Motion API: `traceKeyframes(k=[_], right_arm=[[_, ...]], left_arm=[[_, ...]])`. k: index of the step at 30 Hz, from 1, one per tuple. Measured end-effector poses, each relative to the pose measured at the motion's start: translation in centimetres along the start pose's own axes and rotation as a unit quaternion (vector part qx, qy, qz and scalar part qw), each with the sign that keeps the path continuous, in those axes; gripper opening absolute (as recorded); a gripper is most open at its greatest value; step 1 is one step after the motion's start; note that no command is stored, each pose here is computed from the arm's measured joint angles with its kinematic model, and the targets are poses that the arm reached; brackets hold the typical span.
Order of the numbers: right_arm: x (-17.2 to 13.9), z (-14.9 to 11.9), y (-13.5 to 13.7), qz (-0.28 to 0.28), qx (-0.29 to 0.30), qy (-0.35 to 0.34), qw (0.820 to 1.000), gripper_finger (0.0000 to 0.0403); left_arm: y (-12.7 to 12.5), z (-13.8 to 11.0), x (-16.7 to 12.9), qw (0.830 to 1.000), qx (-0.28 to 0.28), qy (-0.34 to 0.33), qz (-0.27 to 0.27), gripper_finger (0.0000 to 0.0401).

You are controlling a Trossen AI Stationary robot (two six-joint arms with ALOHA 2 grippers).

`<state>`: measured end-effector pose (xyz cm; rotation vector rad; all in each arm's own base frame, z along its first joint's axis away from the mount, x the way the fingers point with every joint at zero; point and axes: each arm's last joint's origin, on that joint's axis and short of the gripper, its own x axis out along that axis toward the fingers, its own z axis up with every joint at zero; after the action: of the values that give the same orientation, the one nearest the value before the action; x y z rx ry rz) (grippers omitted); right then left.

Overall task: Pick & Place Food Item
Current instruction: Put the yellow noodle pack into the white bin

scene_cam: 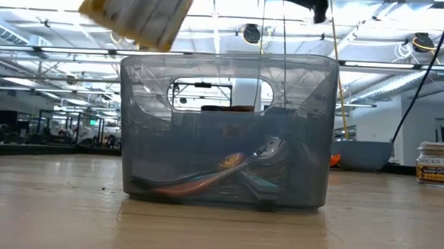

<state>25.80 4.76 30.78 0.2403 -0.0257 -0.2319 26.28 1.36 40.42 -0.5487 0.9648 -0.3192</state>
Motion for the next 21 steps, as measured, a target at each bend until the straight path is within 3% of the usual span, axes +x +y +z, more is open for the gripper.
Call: traceKeyframes(k=[6,18,21], right_arm=[[1.7,-0.4,-0.1,0.009,0.005,-0.035,0.999,0.021],[4.2,-1.2,0.3,0.042,-0.003,-0.006,0.999,0.021],[4.5,-1.0,0.6,0.074,-0.002,-0.004,0.997,0.021]], left_arm=[[-0.2,0.7,0.0,1.0,0.007,-0.024,-0.016,0.0],[0.8,3.0,3.3,0.997,0.016,-0.018,-0.078,0.0],[1.1,3.4,4.1,0.996,0.018,-0.011,-0.085,0.0]])
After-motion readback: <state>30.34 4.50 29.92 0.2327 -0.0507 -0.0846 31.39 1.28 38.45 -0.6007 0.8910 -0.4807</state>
